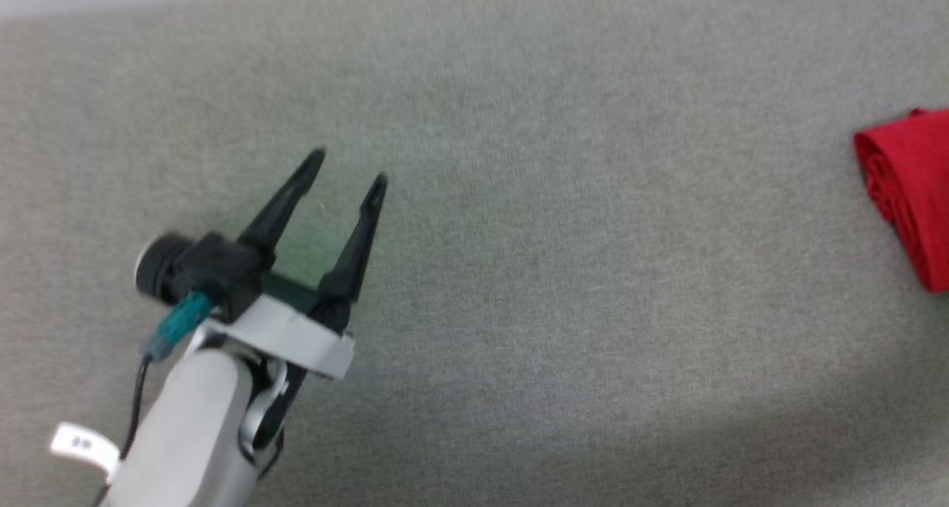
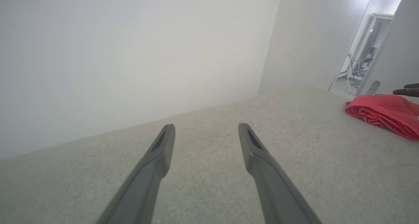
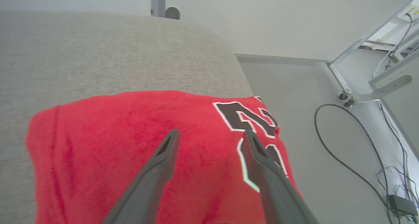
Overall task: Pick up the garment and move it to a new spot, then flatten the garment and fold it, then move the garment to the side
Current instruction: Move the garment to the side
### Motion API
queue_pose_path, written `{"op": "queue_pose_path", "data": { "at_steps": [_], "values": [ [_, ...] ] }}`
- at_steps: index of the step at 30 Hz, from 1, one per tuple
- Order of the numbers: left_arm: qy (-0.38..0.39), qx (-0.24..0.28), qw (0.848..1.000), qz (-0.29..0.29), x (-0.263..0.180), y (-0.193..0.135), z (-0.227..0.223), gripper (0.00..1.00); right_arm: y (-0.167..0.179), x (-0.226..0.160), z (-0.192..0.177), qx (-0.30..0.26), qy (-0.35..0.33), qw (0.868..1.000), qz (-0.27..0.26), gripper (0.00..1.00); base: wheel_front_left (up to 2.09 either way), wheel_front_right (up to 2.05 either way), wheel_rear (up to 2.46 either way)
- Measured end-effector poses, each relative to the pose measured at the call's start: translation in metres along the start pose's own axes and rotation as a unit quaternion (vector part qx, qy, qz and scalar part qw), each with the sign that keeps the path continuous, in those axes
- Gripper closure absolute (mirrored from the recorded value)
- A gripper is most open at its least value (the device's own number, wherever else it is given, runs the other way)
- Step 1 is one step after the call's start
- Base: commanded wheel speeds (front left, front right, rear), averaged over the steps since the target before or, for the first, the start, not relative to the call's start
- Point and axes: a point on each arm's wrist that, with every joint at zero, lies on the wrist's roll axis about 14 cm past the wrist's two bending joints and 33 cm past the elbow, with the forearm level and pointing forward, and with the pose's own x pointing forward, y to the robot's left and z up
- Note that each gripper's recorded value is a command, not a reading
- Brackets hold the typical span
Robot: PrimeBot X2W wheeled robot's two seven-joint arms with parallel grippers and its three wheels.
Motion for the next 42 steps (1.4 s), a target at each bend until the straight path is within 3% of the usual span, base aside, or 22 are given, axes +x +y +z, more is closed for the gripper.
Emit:
{"op": "queue_pose_path", "data": {
  "at_steps": [9,20,32,42],
  "values": [
    [0.029,-0.010,0.996,0.087,-0.061,0.024,-0.001,0.00,0.084,-0.031,0.028,0.030,-0.085,0.990,0.111,0.00,0.00,0.00,0.00],
    [0.029,-0.007,0.980,0.198,-0.152,0.051,0.016,0.00,0.186,-0.100,0.047,0.083,-0.167,0.953,0.240,0.00,0.00,0.00,0.00],
    [-0.011,-0.003,0.960,0.279,-0.224,0.063,0.041,0.00,0.208,-0.145,0.061,0.103,-0.229,0.926,0.284,0.00,0.00,0.00,0.00],
    [-0.027,0.002,0.955,0.297,-0.254,0.054,0.049,0.00,0.193,-0.171,0.034,0.118,-0.243,0.925,0.268,0.00,0.00,0.00,0.00]
  ]
}}
